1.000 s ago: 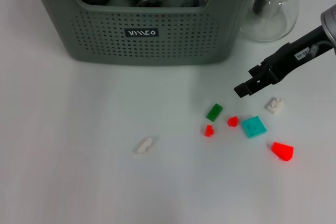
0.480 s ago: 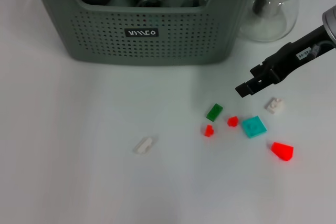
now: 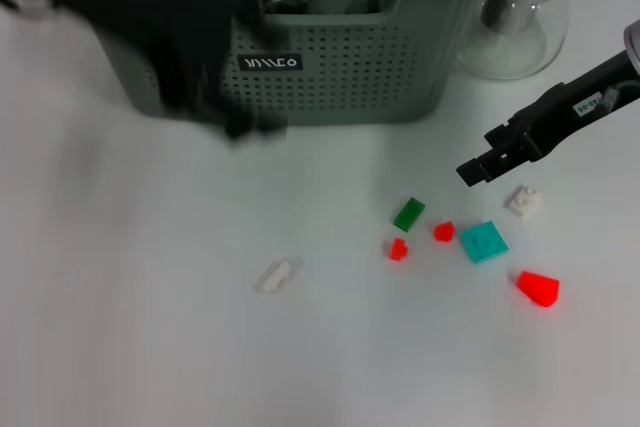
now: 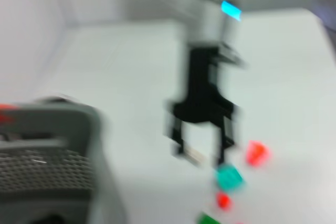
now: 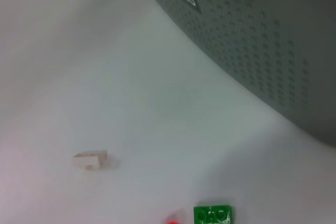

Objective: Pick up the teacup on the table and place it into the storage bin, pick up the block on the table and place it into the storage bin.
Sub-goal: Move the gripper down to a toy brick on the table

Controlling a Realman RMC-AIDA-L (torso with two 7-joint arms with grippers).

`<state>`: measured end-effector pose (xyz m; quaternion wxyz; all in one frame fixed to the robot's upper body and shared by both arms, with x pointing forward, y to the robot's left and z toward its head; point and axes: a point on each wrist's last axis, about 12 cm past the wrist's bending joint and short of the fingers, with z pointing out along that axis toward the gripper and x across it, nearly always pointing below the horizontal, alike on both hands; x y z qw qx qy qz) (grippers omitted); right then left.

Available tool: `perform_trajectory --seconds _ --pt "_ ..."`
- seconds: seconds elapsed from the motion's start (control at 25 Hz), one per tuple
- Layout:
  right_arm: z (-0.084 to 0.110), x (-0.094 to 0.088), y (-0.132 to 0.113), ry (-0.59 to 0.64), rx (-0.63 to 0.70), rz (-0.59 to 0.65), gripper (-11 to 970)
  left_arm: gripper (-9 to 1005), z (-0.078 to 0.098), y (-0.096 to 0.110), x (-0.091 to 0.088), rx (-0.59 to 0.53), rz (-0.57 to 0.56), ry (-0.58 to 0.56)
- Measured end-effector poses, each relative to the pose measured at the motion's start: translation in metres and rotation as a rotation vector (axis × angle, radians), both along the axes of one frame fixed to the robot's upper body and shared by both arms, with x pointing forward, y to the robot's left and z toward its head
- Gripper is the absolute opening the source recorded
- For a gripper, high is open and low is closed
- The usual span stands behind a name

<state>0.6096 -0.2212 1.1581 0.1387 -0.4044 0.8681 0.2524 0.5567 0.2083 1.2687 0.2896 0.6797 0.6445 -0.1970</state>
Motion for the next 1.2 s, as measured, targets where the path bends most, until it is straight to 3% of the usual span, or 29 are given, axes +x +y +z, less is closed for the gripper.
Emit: perform_trajectory --seconds 0.16,0.44,0.72,1.2 --pt "0.000 0.000 -0.001 0.006 0.000 -0.008 816 772 -0.031 -0.019 -0.015 0.133 -0.138 0.007" --pt "-0.003 -0.001 0.001 0.024 0.003 -0.024 816 769 -0.091 -0.063 -0.013 0.386 -0.356 -0.024" --pt "-0.005 -0.002 0.005 0.034 0.006 -0.035 815 766 -0.130 -0.093 -0.018 0.592 -0.539 -0.089" --pt "-0.003 0.000 0.005 0.029 0.008 -0.039 815 761 -0.146 -0.114 -0.018 0.654 -0.640 -0.184"
